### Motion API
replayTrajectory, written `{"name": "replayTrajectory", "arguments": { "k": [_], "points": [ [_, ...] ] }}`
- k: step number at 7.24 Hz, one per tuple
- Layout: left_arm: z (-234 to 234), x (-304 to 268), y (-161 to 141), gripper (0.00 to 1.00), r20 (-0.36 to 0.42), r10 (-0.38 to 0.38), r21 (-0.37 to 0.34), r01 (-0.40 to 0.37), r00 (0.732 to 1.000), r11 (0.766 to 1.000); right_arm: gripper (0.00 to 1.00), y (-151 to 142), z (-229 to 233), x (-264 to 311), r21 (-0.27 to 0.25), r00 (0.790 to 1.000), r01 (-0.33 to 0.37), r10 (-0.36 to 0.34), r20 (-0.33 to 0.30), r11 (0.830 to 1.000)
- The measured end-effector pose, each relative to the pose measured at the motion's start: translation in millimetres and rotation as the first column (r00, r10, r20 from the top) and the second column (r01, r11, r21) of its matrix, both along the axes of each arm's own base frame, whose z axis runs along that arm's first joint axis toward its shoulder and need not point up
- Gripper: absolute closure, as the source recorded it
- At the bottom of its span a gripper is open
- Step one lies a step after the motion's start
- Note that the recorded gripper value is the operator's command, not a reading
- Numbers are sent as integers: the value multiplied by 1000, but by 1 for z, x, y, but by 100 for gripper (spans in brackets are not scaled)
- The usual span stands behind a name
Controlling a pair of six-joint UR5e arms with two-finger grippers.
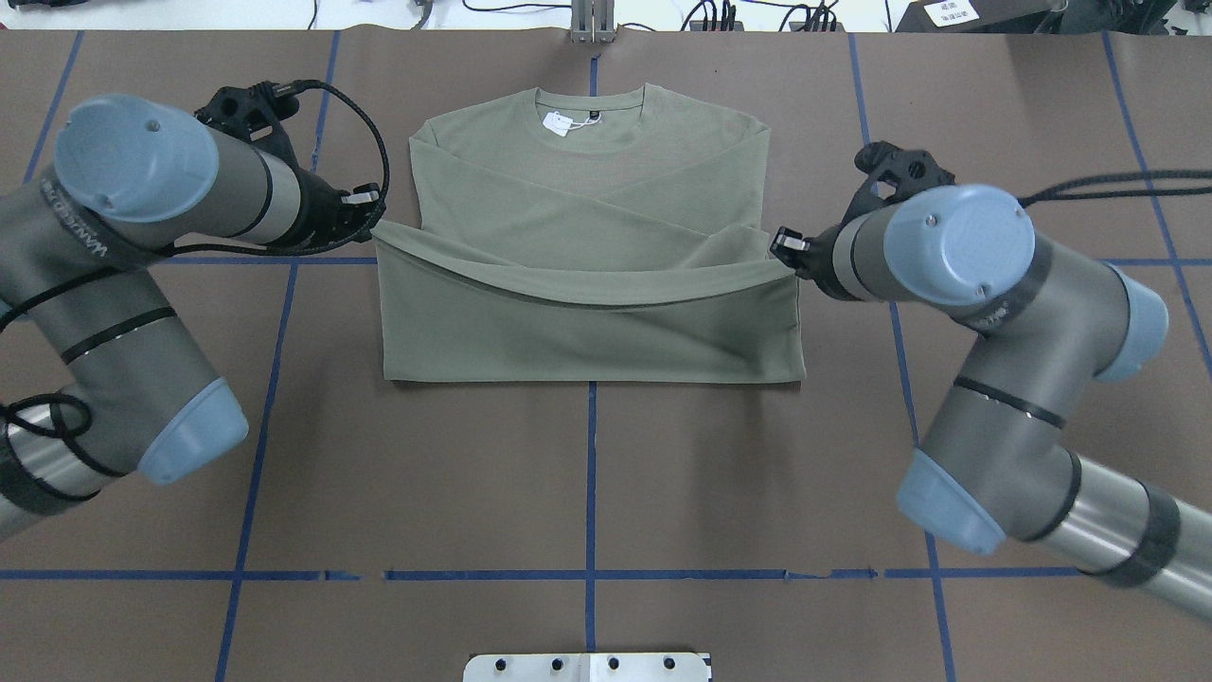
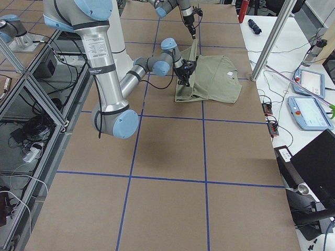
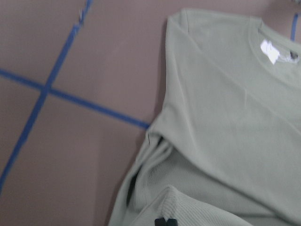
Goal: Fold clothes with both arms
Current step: 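Lift the hem with both grippers and fold it toward the collar, then release the hem and draw both grippers back from the shirt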
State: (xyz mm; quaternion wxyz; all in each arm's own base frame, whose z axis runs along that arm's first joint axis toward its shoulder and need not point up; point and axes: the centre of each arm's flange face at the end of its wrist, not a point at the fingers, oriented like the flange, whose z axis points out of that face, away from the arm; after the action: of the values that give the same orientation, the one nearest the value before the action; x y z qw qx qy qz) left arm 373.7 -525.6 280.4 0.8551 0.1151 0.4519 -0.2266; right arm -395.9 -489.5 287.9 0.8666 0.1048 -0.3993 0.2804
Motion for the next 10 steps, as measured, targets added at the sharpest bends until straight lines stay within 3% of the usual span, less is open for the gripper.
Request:
{"name": "replayTrajectory", "arguments": {
  "k": [3, 5, 7, 10],
  "points": [
    [29, 24, -87, 100, -4, -55, 32, 55, 998, 998, 100, -137, 15, -15, -91, 998, 9, -15, -65, 996],
    [44, 38, -120, 100, -22, -78, 56, 79, 997, 995, 100, -193, 31, -18, -118, 999, 25, -30, -34, 993],
    [54, 47, -138, 100, -19, -107, 77, 108, 994, 991, 100, -218, 43, -30, -132, 999, 29, -33, -32, 991],
    [71, 52, -148, 100, -21, -128, 100, 129, 992, 987, 100, -227, 56, -38, -132, 999, 31, -35, -32, 991]
  ]
}}
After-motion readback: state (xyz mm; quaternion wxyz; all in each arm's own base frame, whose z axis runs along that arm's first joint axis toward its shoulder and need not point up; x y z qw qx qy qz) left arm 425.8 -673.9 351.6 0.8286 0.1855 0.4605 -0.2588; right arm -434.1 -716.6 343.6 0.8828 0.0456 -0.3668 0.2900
